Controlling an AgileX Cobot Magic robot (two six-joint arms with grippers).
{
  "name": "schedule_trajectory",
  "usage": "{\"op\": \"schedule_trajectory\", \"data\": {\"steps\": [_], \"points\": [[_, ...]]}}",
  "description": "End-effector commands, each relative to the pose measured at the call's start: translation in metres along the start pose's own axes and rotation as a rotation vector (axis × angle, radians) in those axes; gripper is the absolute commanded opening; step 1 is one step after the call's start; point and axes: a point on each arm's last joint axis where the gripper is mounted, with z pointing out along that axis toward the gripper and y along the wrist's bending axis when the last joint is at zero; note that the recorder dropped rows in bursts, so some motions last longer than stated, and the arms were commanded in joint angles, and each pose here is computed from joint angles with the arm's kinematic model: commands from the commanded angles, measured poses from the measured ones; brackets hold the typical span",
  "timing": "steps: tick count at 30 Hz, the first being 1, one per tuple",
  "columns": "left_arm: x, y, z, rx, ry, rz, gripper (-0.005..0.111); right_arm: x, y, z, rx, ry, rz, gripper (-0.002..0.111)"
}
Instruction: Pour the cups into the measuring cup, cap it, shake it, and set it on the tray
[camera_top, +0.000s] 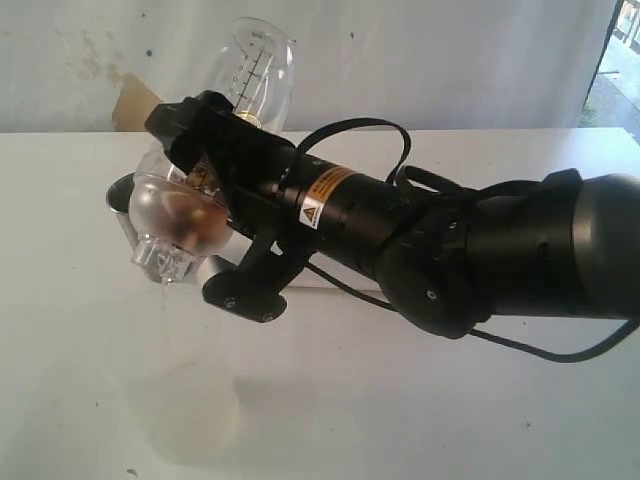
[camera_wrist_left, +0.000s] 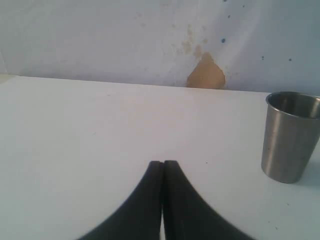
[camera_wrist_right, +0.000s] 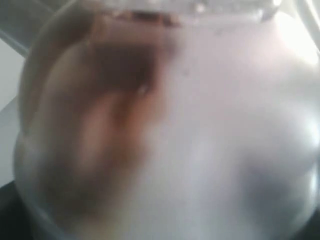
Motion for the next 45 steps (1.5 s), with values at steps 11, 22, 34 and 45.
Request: {"op": "schedule_trajectory", "data": {"steps": [11,22,34,45], "points": [[0.002,0.0,0.0,0.002,0.002,-0.002,0.0,0.009,-0.014,0.0,0.113,0.066,-0.027,0.0],[0.002,0.0,0.0,0.002,0.002,-0.002,0.0,0.011,-0.018,-0.001,0.154,0.091,-0.029,0.0],[0.002,0.0,0.0,0.002,0.002,-0.002,0.0,0.012,-0.019,-0.002,0.18,0.107,-0.029,0.0],[0.002,0.0,0.0,0.002,0.002,-0.002,0.0,0.013,-0.021,-0.003,0.2,0.12,-0.035,0.0]]}}
